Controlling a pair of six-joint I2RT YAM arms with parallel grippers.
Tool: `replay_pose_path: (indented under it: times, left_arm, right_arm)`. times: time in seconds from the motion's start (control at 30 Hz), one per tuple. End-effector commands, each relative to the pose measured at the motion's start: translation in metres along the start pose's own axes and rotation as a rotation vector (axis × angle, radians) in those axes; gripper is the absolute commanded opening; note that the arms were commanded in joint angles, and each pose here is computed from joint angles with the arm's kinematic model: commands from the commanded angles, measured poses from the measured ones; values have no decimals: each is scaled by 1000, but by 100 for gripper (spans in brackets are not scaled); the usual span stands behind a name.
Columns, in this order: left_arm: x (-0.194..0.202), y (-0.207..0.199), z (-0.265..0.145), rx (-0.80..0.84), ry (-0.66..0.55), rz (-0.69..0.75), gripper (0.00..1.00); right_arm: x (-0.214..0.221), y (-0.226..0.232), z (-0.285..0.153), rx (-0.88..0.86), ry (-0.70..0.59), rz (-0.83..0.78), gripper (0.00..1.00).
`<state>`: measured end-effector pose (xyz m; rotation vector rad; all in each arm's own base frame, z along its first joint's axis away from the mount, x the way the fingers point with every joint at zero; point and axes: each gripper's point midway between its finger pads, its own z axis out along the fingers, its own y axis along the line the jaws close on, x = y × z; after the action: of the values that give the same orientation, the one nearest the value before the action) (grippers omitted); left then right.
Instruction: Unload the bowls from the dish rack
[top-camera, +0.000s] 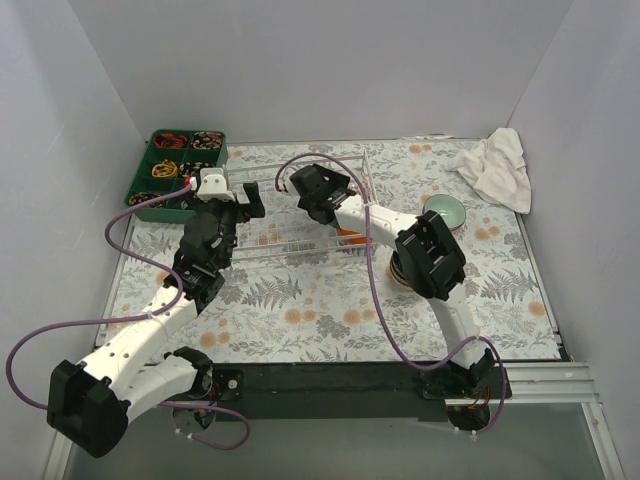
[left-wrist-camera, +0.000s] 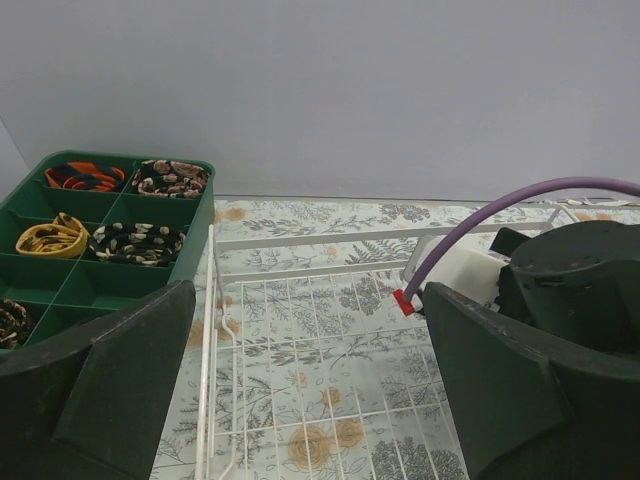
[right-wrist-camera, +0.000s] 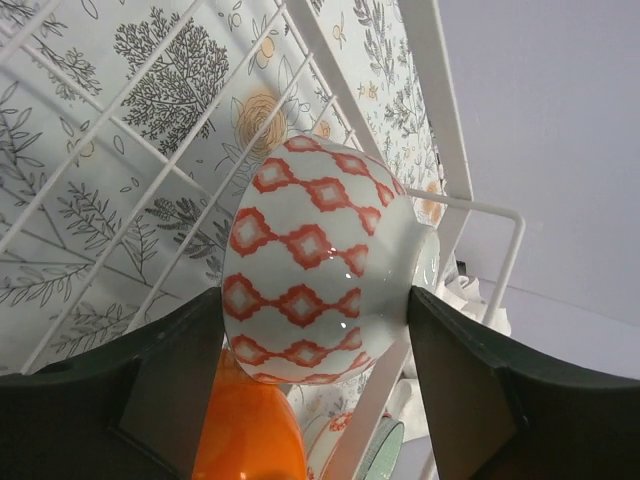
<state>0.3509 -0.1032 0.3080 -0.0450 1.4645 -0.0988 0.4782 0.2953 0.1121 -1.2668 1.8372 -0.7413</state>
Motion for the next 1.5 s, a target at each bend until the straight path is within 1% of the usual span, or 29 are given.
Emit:
replay_pose_path:
  times: [0.0,0.23,0.4,0.43,0.63,0.7,0.73,0.83,0.87,0.93,0.97,1.0,1.03,1.07,1.13,1.17,1.2,1.23,1.27,1.3,1.33,1.47]
  left_arm:
    - [-1,3,-3,-3,-11,3,98]
    - [8,-5,0,26,20,-7,98]
    - [11,-12,0,63,21,-34,98]
    - [14,-14,1,70,27,-39,98]
    - [35,-41,4,191,92,-82,98]
    - [37,-43,5,199,101,-93,98]
    - [39,-45,5,205,109,-104,98]
    - [42,-50,4,232,114,-115,98]
    - [42,-53,3,250,115,-121,98]
    - [45,-55,3,265,118,-128,98]
    - [46,-56,3,276,122,-137,98]
    - [48,-57,3,280,128,-140,98]
    - [49,-57,4,280,130,-144,98]
    - [55,-60,5,289,147,-153,98]
    - [57,-63,6,305,163,-167,98]
    - [59,-70,4,343,176,-188,98]
    - [62,-74,3,363,187,-195,98]
    - [63,-79,2,389,196,-203,98]
    - [66,-82,2,401,207,-213,98]
    - [71,-94,-3,471,234,-222,98]
    - [71,-98,-5,495,242,-229,98]
    - [75,-116,-12,599,266,-249,98]
  right_arm:
    - [-22,-46,-43,46,-107,130,43]
    - [-33,-52,-66,-24,-200,251,34]
    - [-45,-46,-85,-126,-282,380,29]
    - [-50,-48,-93,-154,-315,411,29]
    - [-63,-49,-127,-288,-402,584,28]
    - [-63,-54,-137,-323,-430,654,27]
    - [-65,-48,-140,-362,-445,671,27]
    - [-69,-56,-157,-411,-506,741,27]
    - [-66,-54,-158,-424,-507,755,27]
    - [-67,-60,-172,-458,-552,800,27]
    - [-62,-60,-171,-468,-552,821,26]
    - [-60,-68,-179,-472,-580,839,26]
    - [-61,-67,-185,-512,-593,871,26]
    - [-52,-68,-180,-517,-588,896,26]
    - [-45,-77,-193,-582,-632,948,26]
    - [-41,-81,-199,-597,-667,969,26]
    - [-41,-76,-208,-660,-695,973,26]
    - [-35,-82,-208,-668,-715,992,25]
    - [-34,-88,-218,-687,-746,1016,25]
    - [-32,-80,-221,-726,-759,1015,25]
    - [-28,-80,-222,-739,-758,1026,25]
    - [-25,-83,-239,-812,-821,1067,25]
